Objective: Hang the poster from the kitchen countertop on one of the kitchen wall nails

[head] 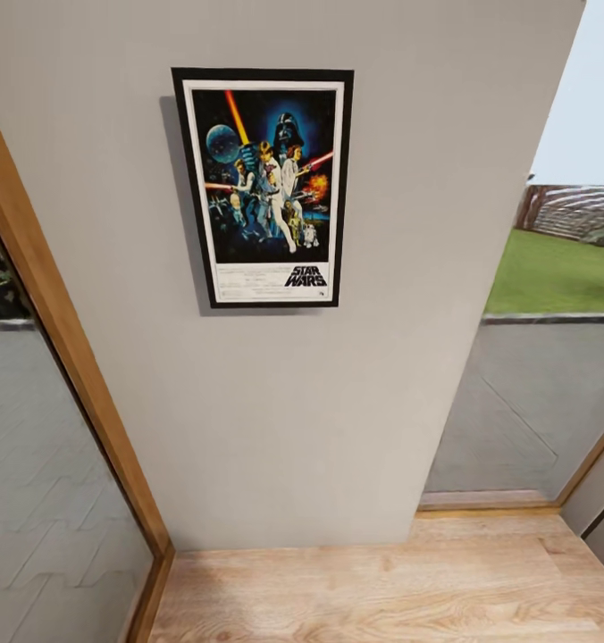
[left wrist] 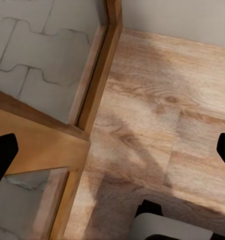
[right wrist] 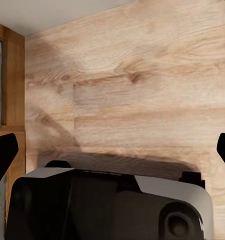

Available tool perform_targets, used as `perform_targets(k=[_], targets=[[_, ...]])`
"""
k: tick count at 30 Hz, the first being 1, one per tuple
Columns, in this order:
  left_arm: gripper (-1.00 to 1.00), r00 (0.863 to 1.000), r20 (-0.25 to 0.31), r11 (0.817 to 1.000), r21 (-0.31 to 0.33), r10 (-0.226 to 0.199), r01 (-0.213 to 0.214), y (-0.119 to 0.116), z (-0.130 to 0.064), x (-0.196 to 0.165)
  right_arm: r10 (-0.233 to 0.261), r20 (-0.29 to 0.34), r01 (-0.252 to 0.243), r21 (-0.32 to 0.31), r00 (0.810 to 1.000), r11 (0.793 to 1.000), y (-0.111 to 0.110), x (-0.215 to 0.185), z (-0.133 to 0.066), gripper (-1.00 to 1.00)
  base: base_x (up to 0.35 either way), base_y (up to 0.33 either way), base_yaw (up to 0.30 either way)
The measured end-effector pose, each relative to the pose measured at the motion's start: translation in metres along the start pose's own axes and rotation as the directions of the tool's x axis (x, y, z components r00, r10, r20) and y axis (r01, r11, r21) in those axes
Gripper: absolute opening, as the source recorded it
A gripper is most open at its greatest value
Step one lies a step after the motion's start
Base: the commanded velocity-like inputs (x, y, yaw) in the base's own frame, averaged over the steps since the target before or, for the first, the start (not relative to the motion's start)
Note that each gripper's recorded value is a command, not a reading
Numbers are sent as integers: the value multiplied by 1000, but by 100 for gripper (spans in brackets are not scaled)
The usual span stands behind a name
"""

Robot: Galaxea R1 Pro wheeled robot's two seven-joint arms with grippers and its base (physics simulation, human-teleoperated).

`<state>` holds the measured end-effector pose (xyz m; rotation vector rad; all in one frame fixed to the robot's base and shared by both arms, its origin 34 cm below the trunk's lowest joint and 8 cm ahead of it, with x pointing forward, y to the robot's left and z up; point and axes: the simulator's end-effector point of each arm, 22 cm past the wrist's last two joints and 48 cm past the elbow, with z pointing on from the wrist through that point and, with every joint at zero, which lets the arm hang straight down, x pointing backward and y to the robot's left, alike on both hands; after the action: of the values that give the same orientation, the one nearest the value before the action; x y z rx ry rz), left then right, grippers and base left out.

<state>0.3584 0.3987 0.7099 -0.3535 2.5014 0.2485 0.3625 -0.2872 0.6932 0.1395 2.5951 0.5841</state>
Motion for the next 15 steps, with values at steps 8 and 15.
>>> perform_targets(k=[8,15], targets=[[100,1000,-2,1000,2,-1,1,-1,-1,2,-3,9,3,46,1000,999,-8,-3,0,100,0,0,0],[100,1000,3,1000,6,-2,2,-2,-1,1,-5,16,4,59,1000,998,-11,-5,-1,100,0,0,0]])
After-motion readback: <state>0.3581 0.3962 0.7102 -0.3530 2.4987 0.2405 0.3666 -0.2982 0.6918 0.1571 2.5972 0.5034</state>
